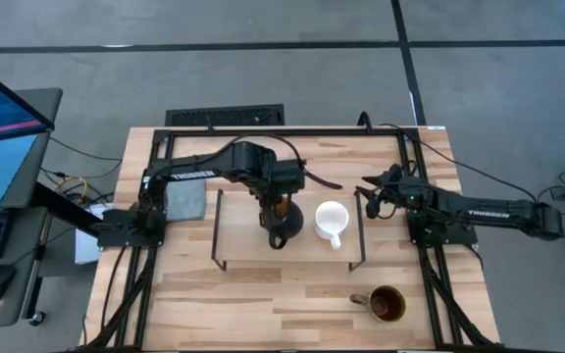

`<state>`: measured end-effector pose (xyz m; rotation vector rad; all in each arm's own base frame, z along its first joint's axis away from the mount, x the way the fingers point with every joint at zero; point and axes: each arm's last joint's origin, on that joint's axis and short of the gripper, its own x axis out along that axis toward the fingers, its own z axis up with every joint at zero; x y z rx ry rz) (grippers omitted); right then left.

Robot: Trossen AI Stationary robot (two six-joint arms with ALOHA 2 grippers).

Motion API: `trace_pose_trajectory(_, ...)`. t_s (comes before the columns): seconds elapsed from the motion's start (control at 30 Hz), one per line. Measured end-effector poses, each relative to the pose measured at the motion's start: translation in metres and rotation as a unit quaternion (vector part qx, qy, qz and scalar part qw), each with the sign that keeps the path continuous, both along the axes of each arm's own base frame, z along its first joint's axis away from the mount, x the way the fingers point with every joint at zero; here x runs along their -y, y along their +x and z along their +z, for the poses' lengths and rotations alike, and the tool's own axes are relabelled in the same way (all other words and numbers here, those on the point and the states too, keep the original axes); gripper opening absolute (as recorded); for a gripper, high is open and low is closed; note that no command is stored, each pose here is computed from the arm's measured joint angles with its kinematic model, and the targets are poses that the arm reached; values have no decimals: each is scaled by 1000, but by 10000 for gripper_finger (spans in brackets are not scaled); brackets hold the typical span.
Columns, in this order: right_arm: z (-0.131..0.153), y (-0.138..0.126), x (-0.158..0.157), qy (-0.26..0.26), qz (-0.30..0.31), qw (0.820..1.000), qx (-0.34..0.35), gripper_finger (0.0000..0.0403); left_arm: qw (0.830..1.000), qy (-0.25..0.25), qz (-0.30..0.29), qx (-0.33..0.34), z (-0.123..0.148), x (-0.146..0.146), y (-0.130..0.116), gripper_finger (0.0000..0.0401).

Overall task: Stack small to large cups/mugs on shelf
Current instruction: Put the black mug on the shelf

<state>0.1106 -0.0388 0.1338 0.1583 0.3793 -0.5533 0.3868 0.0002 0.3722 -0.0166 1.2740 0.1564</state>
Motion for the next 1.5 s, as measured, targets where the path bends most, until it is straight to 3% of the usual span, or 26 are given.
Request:
trace_pose_trajectory(0.57, -8, 2, -1, 21, 19, 999, -38, 214, 1000, -21, 10, -4, -4, -3, 3, 20)
trace_pose_trajectory(1.5, -8, 2, -1, 20, 20, 999, -39, 214, 999, -36, 26, 3, -5, -12, 5, 25)
